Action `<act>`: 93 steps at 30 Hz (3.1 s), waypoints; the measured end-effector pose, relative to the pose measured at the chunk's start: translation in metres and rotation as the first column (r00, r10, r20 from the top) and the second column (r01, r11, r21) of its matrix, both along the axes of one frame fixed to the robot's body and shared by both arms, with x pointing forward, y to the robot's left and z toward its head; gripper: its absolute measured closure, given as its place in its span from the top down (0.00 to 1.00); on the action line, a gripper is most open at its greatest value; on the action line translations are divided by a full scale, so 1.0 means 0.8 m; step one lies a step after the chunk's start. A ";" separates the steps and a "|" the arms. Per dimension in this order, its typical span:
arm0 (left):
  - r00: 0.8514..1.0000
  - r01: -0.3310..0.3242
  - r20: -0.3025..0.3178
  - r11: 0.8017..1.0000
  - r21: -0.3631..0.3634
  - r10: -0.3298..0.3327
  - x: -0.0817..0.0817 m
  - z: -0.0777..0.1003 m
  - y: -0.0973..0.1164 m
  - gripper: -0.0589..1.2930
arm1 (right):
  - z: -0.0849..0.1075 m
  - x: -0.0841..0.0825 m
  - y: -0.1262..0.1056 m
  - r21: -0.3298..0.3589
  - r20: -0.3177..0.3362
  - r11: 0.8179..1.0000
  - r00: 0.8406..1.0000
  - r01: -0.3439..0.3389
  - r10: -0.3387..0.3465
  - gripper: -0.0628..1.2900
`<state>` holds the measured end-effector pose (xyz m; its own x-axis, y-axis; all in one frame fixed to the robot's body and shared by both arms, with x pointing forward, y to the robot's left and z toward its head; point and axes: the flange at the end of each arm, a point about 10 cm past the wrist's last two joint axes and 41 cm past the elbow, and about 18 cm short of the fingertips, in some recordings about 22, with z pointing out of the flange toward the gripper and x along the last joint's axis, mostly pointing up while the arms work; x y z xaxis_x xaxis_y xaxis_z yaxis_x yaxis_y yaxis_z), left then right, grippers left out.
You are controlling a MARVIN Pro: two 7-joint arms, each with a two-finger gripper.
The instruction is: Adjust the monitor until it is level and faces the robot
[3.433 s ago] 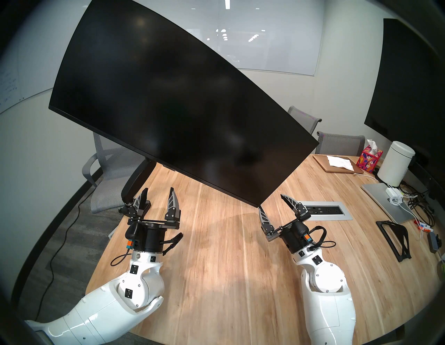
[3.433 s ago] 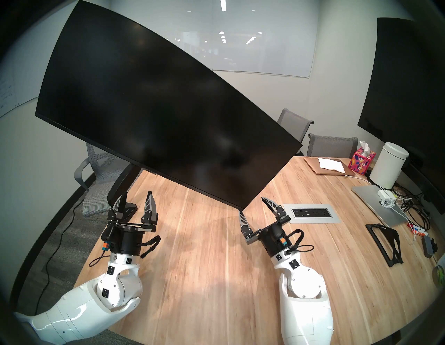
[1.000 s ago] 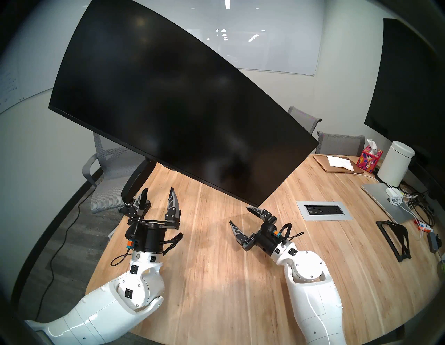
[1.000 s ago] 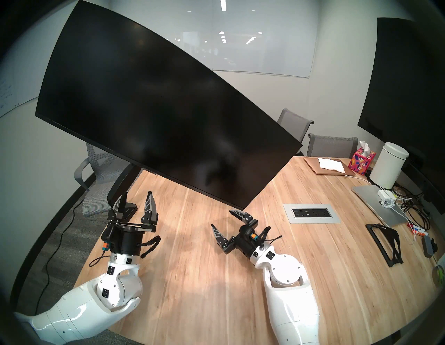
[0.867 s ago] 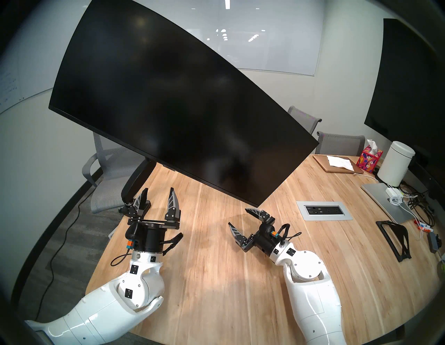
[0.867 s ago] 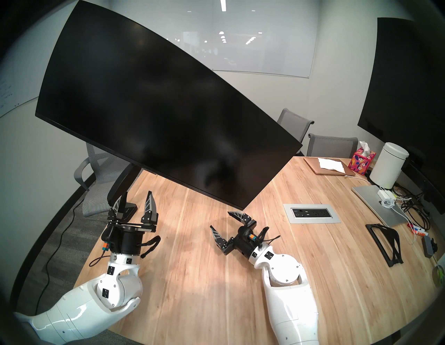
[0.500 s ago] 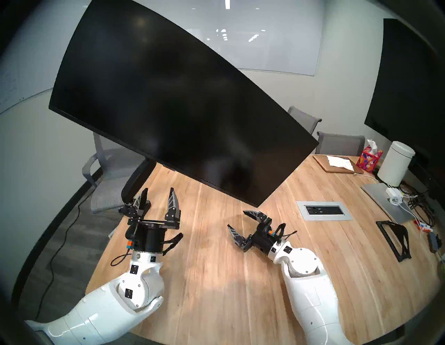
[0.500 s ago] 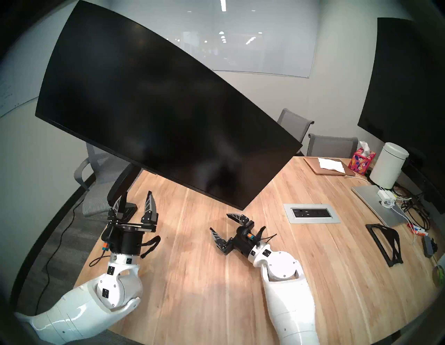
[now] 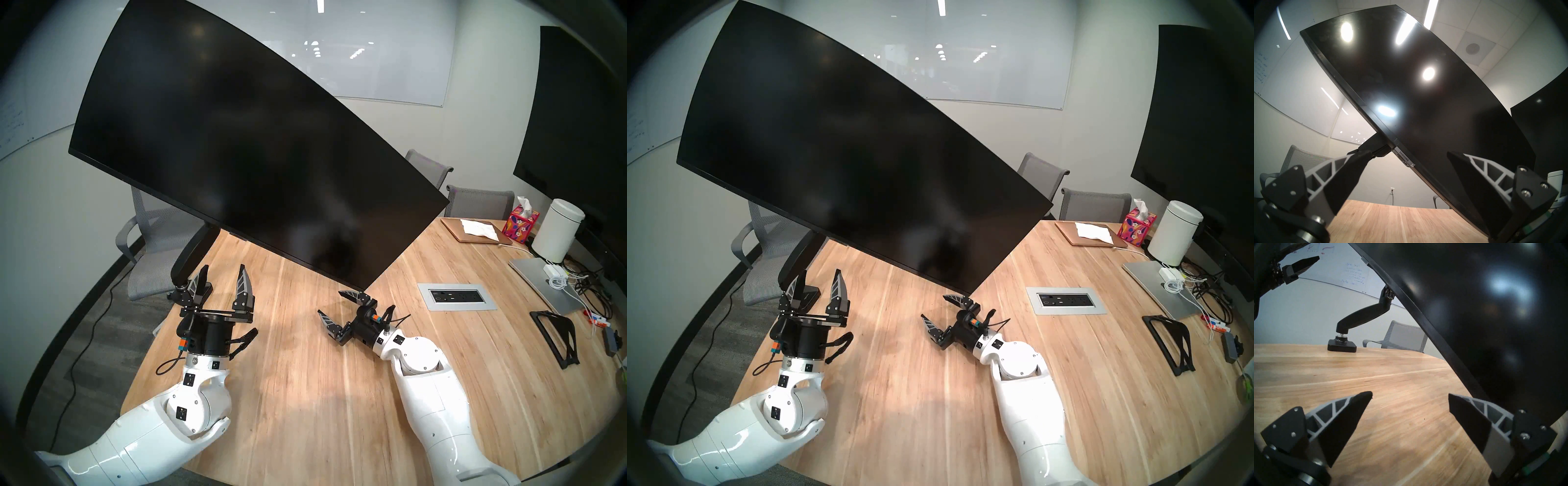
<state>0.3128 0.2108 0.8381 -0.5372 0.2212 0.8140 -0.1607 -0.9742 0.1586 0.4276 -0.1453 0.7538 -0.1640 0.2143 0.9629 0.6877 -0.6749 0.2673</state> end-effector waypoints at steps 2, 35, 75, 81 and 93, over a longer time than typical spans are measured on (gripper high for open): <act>1.000 0.000 0.000 1.000 0.000 0.000 0.000 0.000 0.000 0.95 | 0.003 0.005 0.003 -0.004 0.005 1.000 1.000 -0.005 0.005 0.96; 1.000 0.000 0.000 1.000 0.000 0.000 0.000 0.000 0.000 0.95 | -0.007 0.051 0.027 -0.064 -0.095 0.996 0.994 -0.063 0.057 0.03; 1.000 0.000 0.000 1.000 0.000 0.000 0.000 0.000 0.000 0.95 | -0.017 0.114 0.034 0.123 -0.241 0.965 0.950 0.232 -0.198 0.03; 1.000 0.000 0.000 1.000 0.000 0.000 0.000 0.000 0.000 0.95 | -0.015 0.115 0.035 0.154 -0.239 0.942 0.937 0.298 -0.257 0.03; 1.000 0.000 0.000 1.000 0.000 0.000 0.000 0.000 0.000 0.95 | -0.015 0.113 0.036 0.190 -0.235 0.911 0.918 0.366 -0.320 0.03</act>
<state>0.3128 0.2108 0.8380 -0.5370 0.2210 0.8141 -0.1605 -0.9742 0.1586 0.5180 -0.1167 0.7420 0.0756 -0.0027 0.9971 0.4249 -0.9046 -0.0347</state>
